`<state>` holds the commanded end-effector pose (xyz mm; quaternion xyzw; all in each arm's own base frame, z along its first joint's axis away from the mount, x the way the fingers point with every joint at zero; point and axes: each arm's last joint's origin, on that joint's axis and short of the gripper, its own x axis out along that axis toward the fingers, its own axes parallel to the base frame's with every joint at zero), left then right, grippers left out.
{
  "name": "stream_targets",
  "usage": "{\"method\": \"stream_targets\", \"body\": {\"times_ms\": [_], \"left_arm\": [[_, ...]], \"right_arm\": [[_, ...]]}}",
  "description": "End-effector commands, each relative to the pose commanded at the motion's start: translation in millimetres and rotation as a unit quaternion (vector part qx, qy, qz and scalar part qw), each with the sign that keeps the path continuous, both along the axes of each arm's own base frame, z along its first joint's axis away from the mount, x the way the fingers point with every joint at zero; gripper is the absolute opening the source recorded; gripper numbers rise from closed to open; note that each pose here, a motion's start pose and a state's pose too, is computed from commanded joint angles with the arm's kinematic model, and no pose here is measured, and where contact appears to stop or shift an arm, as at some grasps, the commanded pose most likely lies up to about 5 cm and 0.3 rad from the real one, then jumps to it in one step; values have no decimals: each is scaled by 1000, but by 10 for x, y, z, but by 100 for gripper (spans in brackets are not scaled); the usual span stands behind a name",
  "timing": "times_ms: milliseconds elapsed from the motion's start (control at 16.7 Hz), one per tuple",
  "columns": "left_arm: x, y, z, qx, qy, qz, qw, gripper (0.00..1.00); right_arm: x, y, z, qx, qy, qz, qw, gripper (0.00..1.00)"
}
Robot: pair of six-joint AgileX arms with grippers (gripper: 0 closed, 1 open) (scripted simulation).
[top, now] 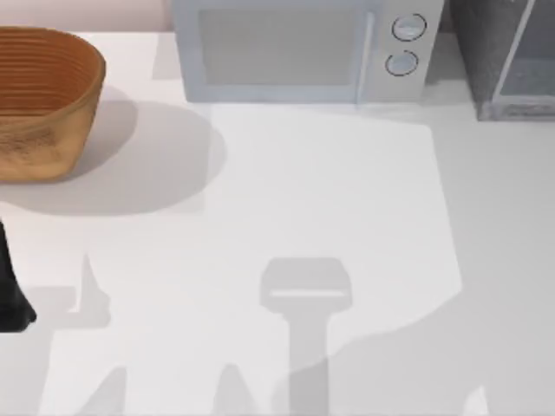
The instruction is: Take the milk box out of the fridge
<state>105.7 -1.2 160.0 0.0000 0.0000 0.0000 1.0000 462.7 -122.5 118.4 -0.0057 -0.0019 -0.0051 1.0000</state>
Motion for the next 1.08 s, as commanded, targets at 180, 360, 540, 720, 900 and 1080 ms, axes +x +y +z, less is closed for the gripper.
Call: {"method": "stream_targets", "body": {"times_ms": [180,360,540,720,900,1080], "left_arm": [[0,0,0,0,0,0,1000,100],[0,0,0,0,0,0,1000,100],[0,0,0,0,0,0,1000,100],[0,0,0,0,0,0,1000,100],[0,0,0,0,0,0,1000,100],[0,0,0,0,0,0,1000,100]], "right_arm": [[124,14,-4,1,2,0,1000,100],[126,14,-4,1,2,0,1000,100],[126,14,-4,1,2,0,1000,85],[126,14,-4,1,2,0,1000,62],[126,14,-4,1,2,0,1000,40],[126,14,-4,1,2,0,1000,17]]}}
